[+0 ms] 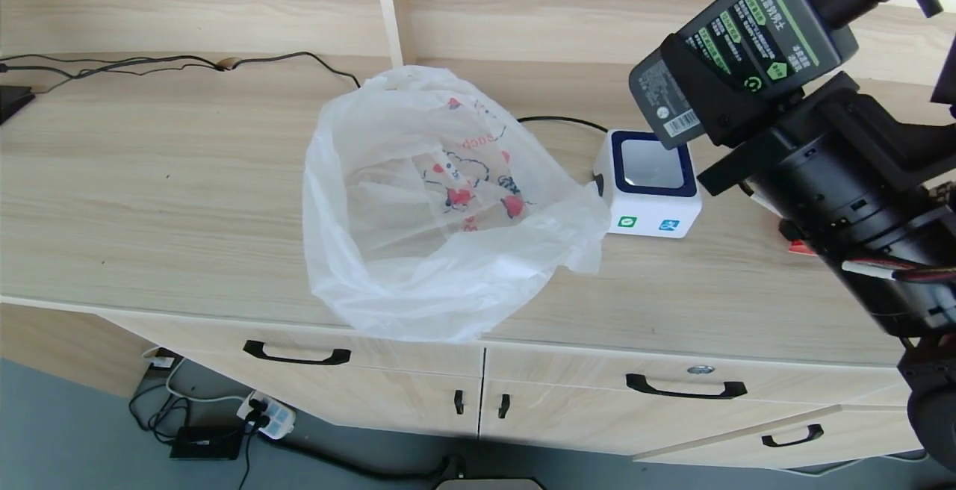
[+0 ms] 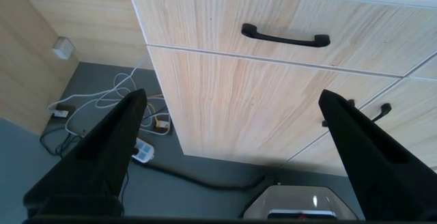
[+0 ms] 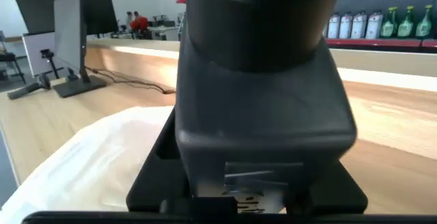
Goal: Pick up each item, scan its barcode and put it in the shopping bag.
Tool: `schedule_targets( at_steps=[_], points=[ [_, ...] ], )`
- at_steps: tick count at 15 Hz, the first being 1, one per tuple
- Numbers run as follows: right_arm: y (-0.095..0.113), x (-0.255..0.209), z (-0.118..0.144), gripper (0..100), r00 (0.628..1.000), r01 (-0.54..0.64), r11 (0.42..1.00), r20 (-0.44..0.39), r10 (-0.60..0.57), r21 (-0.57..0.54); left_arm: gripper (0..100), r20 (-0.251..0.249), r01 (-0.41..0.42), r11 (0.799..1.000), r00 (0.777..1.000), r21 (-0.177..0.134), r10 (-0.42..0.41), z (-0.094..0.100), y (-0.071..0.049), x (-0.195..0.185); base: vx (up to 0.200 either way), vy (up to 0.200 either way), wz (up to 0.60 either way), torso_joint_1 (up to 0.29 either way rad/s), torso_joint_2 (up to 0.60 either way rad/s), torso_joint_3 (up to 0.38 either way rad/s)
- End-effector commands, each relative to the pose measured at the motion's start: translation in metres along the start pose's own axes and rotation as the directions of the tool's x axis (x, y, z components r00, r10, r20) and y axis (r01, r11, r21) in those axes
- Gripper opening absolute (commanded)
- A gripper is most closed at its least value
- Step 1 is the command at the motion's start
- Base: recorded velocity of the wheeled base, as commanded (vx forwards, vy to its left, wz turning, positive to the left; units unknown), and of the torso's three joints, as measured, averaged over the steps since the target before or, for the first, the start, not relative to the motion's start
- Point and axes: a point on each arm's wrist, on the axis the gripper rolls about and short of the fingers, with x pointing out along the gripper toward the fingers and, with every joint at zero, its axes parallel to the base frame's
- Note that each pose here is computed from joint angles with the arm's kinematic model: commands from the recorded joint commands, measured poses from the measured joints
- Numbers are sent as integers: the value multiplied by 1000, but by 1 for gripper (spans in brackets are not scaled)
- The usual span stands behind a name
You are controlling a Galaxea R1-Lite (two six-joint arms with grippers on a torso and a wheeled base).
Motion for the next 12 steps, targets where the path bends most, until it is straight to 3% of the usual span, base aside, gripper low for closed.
schedule_targets(
  at_steps=[1,6,8,10,12],
  points=[
    [8,-20,8,0,1000,-17,1000,-25,18,17,100,1,-1,1000,1000,-1,1,0,0,0,0,0,600,-12,-7,7],
    [6,-15,15,0,1000,-11,998,7,11,56,100,1,-1,1000,1000,1,1,0,0,0,0,0,600,3,1,3],
    [3,-15,16,0,989,148,970,-7,-150,193,100,-1,-1,1000,1000,1,1,0,0,0,0,0,600,5,2,2],
    [13,-16,19,0,991,130,952,-11,-132,275,100,-1,-1,1000,1000,1,1,0,0,0,0,0,0,0,0,0],
    [1,-17,17,0,976,218,918,-89,-200,333,100,-1,-1,1000,1000,1,1,0,0,0,0,0,0,0,0,0]
  ],
)
